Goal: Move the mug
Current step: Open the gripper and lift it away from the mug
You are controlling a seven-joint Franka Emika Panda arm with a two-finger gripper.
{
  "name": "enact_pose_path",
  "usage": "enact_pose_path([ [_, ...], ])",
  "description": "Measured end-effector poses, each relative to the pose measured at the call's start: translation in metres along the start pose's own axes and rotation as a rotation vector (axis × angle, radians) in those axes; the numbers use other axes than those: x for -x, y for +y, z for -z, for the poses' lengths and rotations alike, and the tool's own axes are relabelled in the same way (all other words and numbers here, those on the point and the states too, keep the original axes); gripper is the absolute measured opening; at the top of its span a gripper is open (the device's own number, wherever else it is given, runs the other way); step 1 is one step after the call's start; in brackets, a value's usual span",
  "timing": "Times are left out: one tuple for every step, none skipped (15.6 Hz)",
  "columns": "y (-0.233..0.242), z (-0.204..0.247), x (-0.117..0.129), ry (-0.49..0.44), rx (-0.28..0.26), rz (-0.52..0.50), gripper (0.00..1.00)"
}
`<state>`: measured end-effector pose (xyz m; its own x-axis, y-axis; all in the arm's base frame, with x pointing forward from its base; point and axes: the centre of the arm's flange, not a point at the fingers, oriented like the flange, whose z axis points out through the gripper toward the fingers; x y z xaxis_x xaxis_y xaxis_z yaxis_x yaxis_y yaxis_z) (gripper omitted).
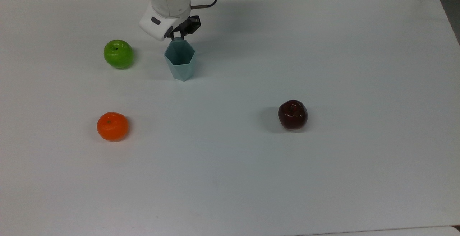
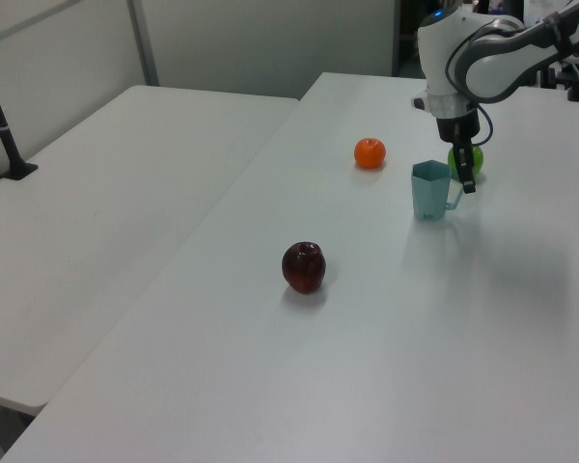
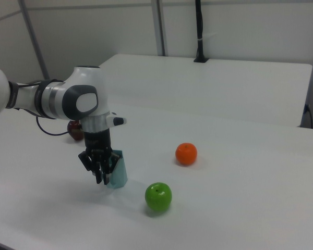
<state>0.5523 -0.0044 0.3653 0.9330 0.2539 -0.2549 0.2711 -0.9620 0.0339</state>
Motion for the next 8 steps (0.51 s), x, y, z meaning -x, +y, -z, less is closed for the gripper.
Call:
enact_pose_path([
  [0.000, 0.000, 0.000, 0.000, 0.000, 0.000, 0.23],
  [0.000, 0.000, 0.001, -0.001, 0.000, 0.000, 0.24],
  [0.000, -0.001, 0.001, -0.002, 0.000, 0.000, 0.31],
  [0.000, -0.002, 0.001, -0.004, -0.001, 0.000, 0.40],
  [0.000, -0.001, 0.001, -0.002, 0.000, 0.000, 0.50],
  [0.000, 0.001, 0.002, 0.002, 0.001, -0.001, 0.58],
  [0.000, 0.006, 0.003, 0.010, 0.004, -0.002, 0.68],
  [0.000, 0.012, 0.005, 0.020, 0.007, -0.004, 0.79],
])
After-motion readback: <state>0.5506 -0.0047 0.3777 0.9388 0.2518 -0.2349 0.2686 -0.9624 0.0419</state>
